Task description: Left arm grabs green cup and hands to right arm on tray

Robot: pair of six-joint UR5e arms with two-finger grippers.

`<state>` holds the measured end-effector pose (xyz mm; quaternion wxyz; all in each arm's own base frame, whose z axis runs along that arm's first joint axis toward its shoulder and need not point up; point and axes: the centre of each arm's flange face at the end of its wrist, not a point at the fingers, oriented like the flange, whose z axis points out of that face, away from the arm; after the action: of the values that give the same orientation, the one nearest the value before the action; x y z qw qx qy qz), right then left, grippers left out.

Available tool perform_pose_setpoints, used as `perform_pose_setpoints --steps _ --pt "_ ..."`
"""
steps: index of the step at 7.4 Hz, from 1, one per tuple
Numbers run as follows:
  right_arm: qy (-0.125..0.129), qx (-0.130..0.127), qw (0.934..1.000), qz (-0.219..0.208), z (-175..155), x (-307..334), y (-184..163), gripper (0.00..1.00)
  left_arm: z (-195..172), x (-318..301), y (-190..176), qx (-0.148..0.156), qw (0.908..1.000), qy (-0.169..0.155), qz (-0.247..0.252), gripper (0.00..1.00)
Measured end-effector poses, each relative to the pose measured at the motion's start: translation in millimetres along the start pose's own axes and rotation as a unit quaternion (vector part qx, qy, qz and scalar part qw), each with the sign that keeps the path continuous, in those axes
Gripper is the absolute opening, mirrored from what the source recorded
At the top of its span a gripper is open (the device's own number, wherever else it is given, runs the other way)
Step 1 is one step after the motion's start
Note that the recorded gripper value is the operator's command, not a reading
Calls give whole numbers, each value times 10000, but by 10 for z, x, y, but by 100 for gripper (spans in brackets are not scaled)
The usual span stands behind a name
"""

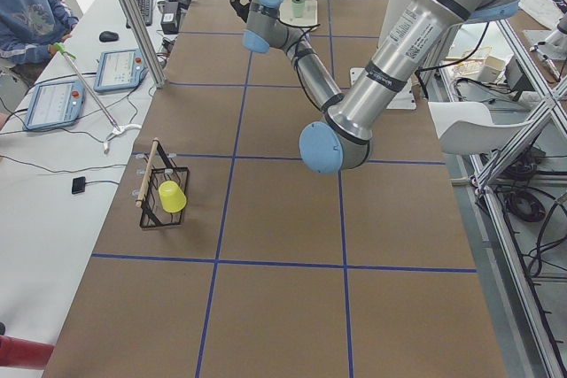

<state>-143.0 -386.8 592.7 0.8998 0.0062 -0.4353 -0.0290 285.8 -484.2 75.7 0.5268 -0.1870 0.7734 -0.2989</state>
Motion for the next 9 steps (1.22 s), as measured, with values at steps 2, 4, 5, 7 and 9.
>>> perform_pose_setpoints --steps 2,4,5,7,9 --pt "-155 350 9992 99 -369 25 -76 100 44 -35 -151 562 9937 -776 580 100" --pt "-236 754 9967 180 -749 132 -139 100 -193 -153 -524 1178 9696 -1614 1413 100" --pt "-204 941 9953 143 -897 234 -166 100 -460 -255 -822 1448 9503 -2009 1888 100" --pt "46 1175 9931 -52 -1190 492 -260 100 -1164 -582 -1580 1764 8793 -3029 3224 100" --pt "340 1144 9925 -259 -1523 637 -519 100 -1827 -1051 -2199 1578 7625 -4420 4453 100"
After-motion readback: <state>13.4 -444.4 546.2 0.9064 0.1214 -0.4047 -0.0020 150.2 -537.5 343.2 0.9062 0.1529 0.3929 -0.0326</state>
